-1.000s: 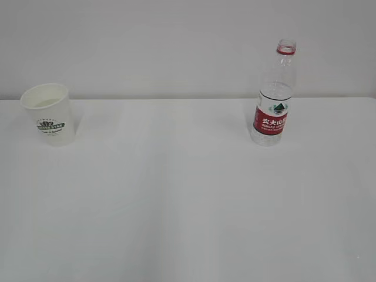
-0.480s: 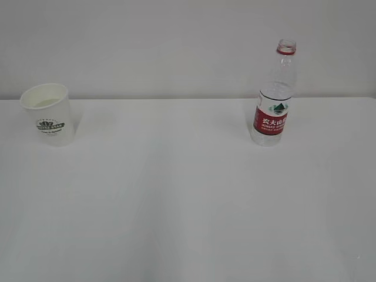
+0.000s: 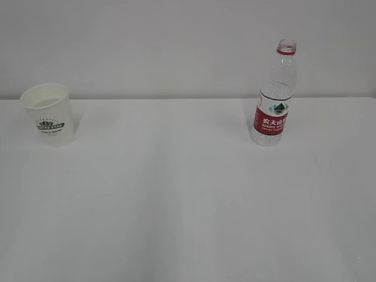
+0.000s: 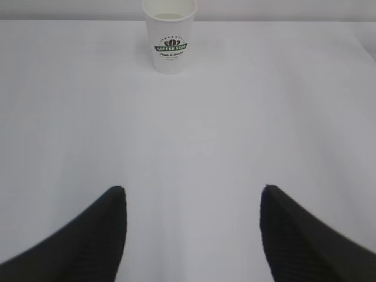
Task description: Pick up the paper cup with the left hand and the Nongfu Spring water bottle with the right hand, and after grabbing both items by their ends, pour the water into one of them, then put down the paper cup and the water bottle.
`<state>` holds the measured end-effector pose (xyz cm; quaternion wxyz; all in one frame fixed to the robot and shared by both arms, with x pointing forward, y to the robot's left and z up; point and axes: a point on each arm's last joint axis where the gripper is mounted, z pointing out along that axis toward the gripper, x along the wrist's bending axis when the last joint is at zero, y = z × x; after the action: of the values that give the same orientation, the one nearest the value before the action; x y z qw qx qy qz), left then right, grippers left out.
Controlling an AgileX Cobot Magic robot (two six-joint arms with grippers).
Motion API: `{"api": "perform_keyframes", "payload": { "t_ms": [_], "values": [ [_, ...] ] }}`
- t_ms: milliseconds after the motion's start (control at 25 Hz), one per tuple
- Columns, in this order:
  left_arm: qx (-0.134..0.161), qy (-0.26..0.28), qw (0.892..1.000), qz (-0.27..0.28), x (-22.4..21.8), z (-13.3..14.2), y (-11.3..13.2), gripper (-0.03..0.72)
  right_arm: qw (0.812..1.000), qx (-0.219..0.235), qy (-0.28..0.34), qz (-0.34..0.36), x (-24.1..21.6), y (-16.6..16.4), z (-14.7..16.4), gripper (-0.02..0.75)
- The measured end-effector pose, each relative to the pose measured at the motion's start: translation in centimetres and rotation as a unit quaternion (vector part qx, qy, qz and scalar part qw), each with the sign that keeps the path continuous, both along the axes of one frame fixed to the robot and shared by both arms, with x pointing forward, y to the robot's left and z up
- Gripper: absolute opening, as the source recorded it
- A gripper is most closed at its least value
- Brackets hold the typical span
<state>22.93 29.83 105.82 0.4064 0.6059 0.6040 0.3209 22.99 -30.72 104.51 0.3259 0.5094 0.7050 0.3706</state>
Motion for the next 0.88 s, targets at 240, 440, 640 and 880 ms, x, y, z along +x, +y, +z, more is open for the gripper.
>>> {"api": "perform_keyframes", "payload": {
  "t_ms": [240,440,640,880],
  "values": [
    [0.000,0.000,1.000,0.000,0.00,0.00,0.00,0.516,1.000,0.000,0.000,0.000,0.00,0.00,0.00,0.588],
    [0.000,0.000,1.000,0.000,0.00,0.01,0.00,0.516,1.000,0.000,0.000,0.000,0.00,0.00,0.00,0.588],
    [0.000,0.000,1.000,-0.005,0.00,0.01,0.01,0.516,1.000,0.000,0.000,0.000,0.00,0.00,0.00,0.588],
    [0.001,-0.001,1.000,-0.010,0.01,0.02,0.02,0.516,1.000,0.000,0.000,-0.003,0.00,0.00,0.00,0.588]
  ]
}}
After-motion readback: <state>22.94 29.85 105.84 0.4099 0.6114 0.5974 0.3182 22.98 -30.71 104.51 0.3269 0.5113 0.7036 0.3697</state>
